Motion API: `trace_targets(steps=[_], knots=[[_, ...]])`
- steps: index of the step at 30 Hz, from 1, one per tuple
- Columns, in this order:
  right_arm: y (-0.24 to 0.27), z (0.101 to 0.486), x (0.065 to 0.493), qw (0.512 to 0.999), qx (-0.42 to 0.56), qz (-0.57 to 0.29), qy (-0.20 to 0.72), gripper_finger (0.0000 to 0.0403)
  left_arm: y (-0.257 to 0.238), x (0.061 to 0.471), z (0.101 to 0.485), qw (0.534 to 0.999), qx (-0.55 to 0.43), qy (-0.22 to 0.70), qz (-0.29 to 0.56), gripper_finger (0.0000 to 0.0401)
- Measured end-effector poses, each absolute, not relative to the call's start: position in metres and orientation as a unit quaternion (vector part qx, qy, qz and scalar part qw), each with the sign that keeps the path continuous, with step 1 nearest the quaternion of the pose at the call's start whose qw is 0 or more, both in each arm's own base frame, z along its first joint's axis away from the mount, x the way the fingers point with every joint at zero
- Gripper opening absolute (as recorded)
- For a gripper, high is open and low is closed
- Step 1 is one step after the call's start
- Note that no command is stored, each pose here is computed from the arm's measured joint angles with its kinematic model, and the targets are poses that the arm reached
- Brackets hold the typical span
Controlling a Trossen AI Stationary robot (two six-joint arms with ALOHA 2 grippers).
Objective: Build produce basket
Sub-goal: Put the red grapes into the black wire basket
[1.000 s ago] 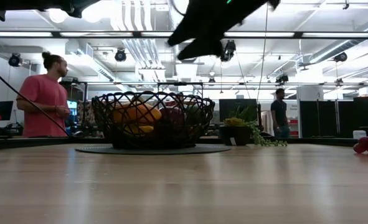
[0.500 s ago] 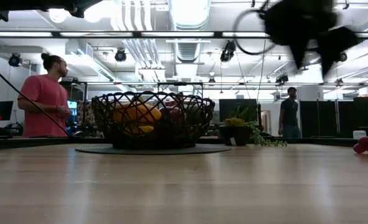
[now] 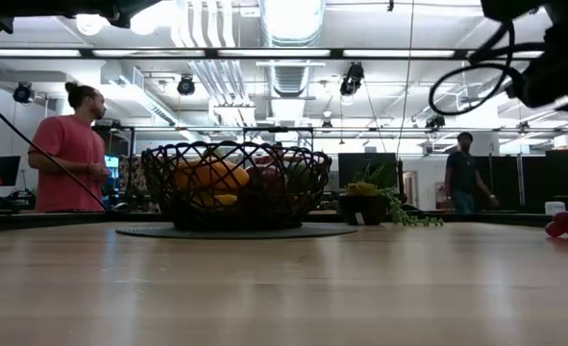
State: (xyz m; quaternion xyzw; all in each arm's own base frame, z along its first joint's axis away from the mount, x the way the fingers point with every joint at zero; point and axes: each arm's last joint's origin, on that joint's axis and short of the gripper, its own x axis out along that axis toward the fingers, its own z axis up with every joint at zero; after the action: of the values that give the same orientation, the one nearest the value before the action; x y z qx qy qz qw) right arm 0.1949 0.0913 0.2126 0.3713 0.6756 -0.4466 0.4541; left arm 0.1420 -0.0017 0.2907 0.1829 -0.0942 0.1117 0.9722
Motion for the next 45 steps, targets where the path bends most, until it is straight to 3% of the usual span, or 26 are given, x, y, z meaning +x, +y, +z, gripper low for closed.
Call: trace_targets(steps=[16,36,45], knots=[[0.087,0.164,0.182,0.471,0.373,-0.428,0.675,0.0253,-0.002,0.142,0.290,0.972,0.183,-0.093,0.112,0.0000],[0.087,0.159,0.185,0.493,0.380,-0.412,0.665,0.0059,-0.002,0.142,0.290,0.972,0.183,-0.093,0.112,0.0000],[0.087,0.161,0.186,0.498,0.377,-0.404,0.668,0.0032,-0.002,0.142,0.290,0.972,0.184,-0.093,0.112,0.0000]])
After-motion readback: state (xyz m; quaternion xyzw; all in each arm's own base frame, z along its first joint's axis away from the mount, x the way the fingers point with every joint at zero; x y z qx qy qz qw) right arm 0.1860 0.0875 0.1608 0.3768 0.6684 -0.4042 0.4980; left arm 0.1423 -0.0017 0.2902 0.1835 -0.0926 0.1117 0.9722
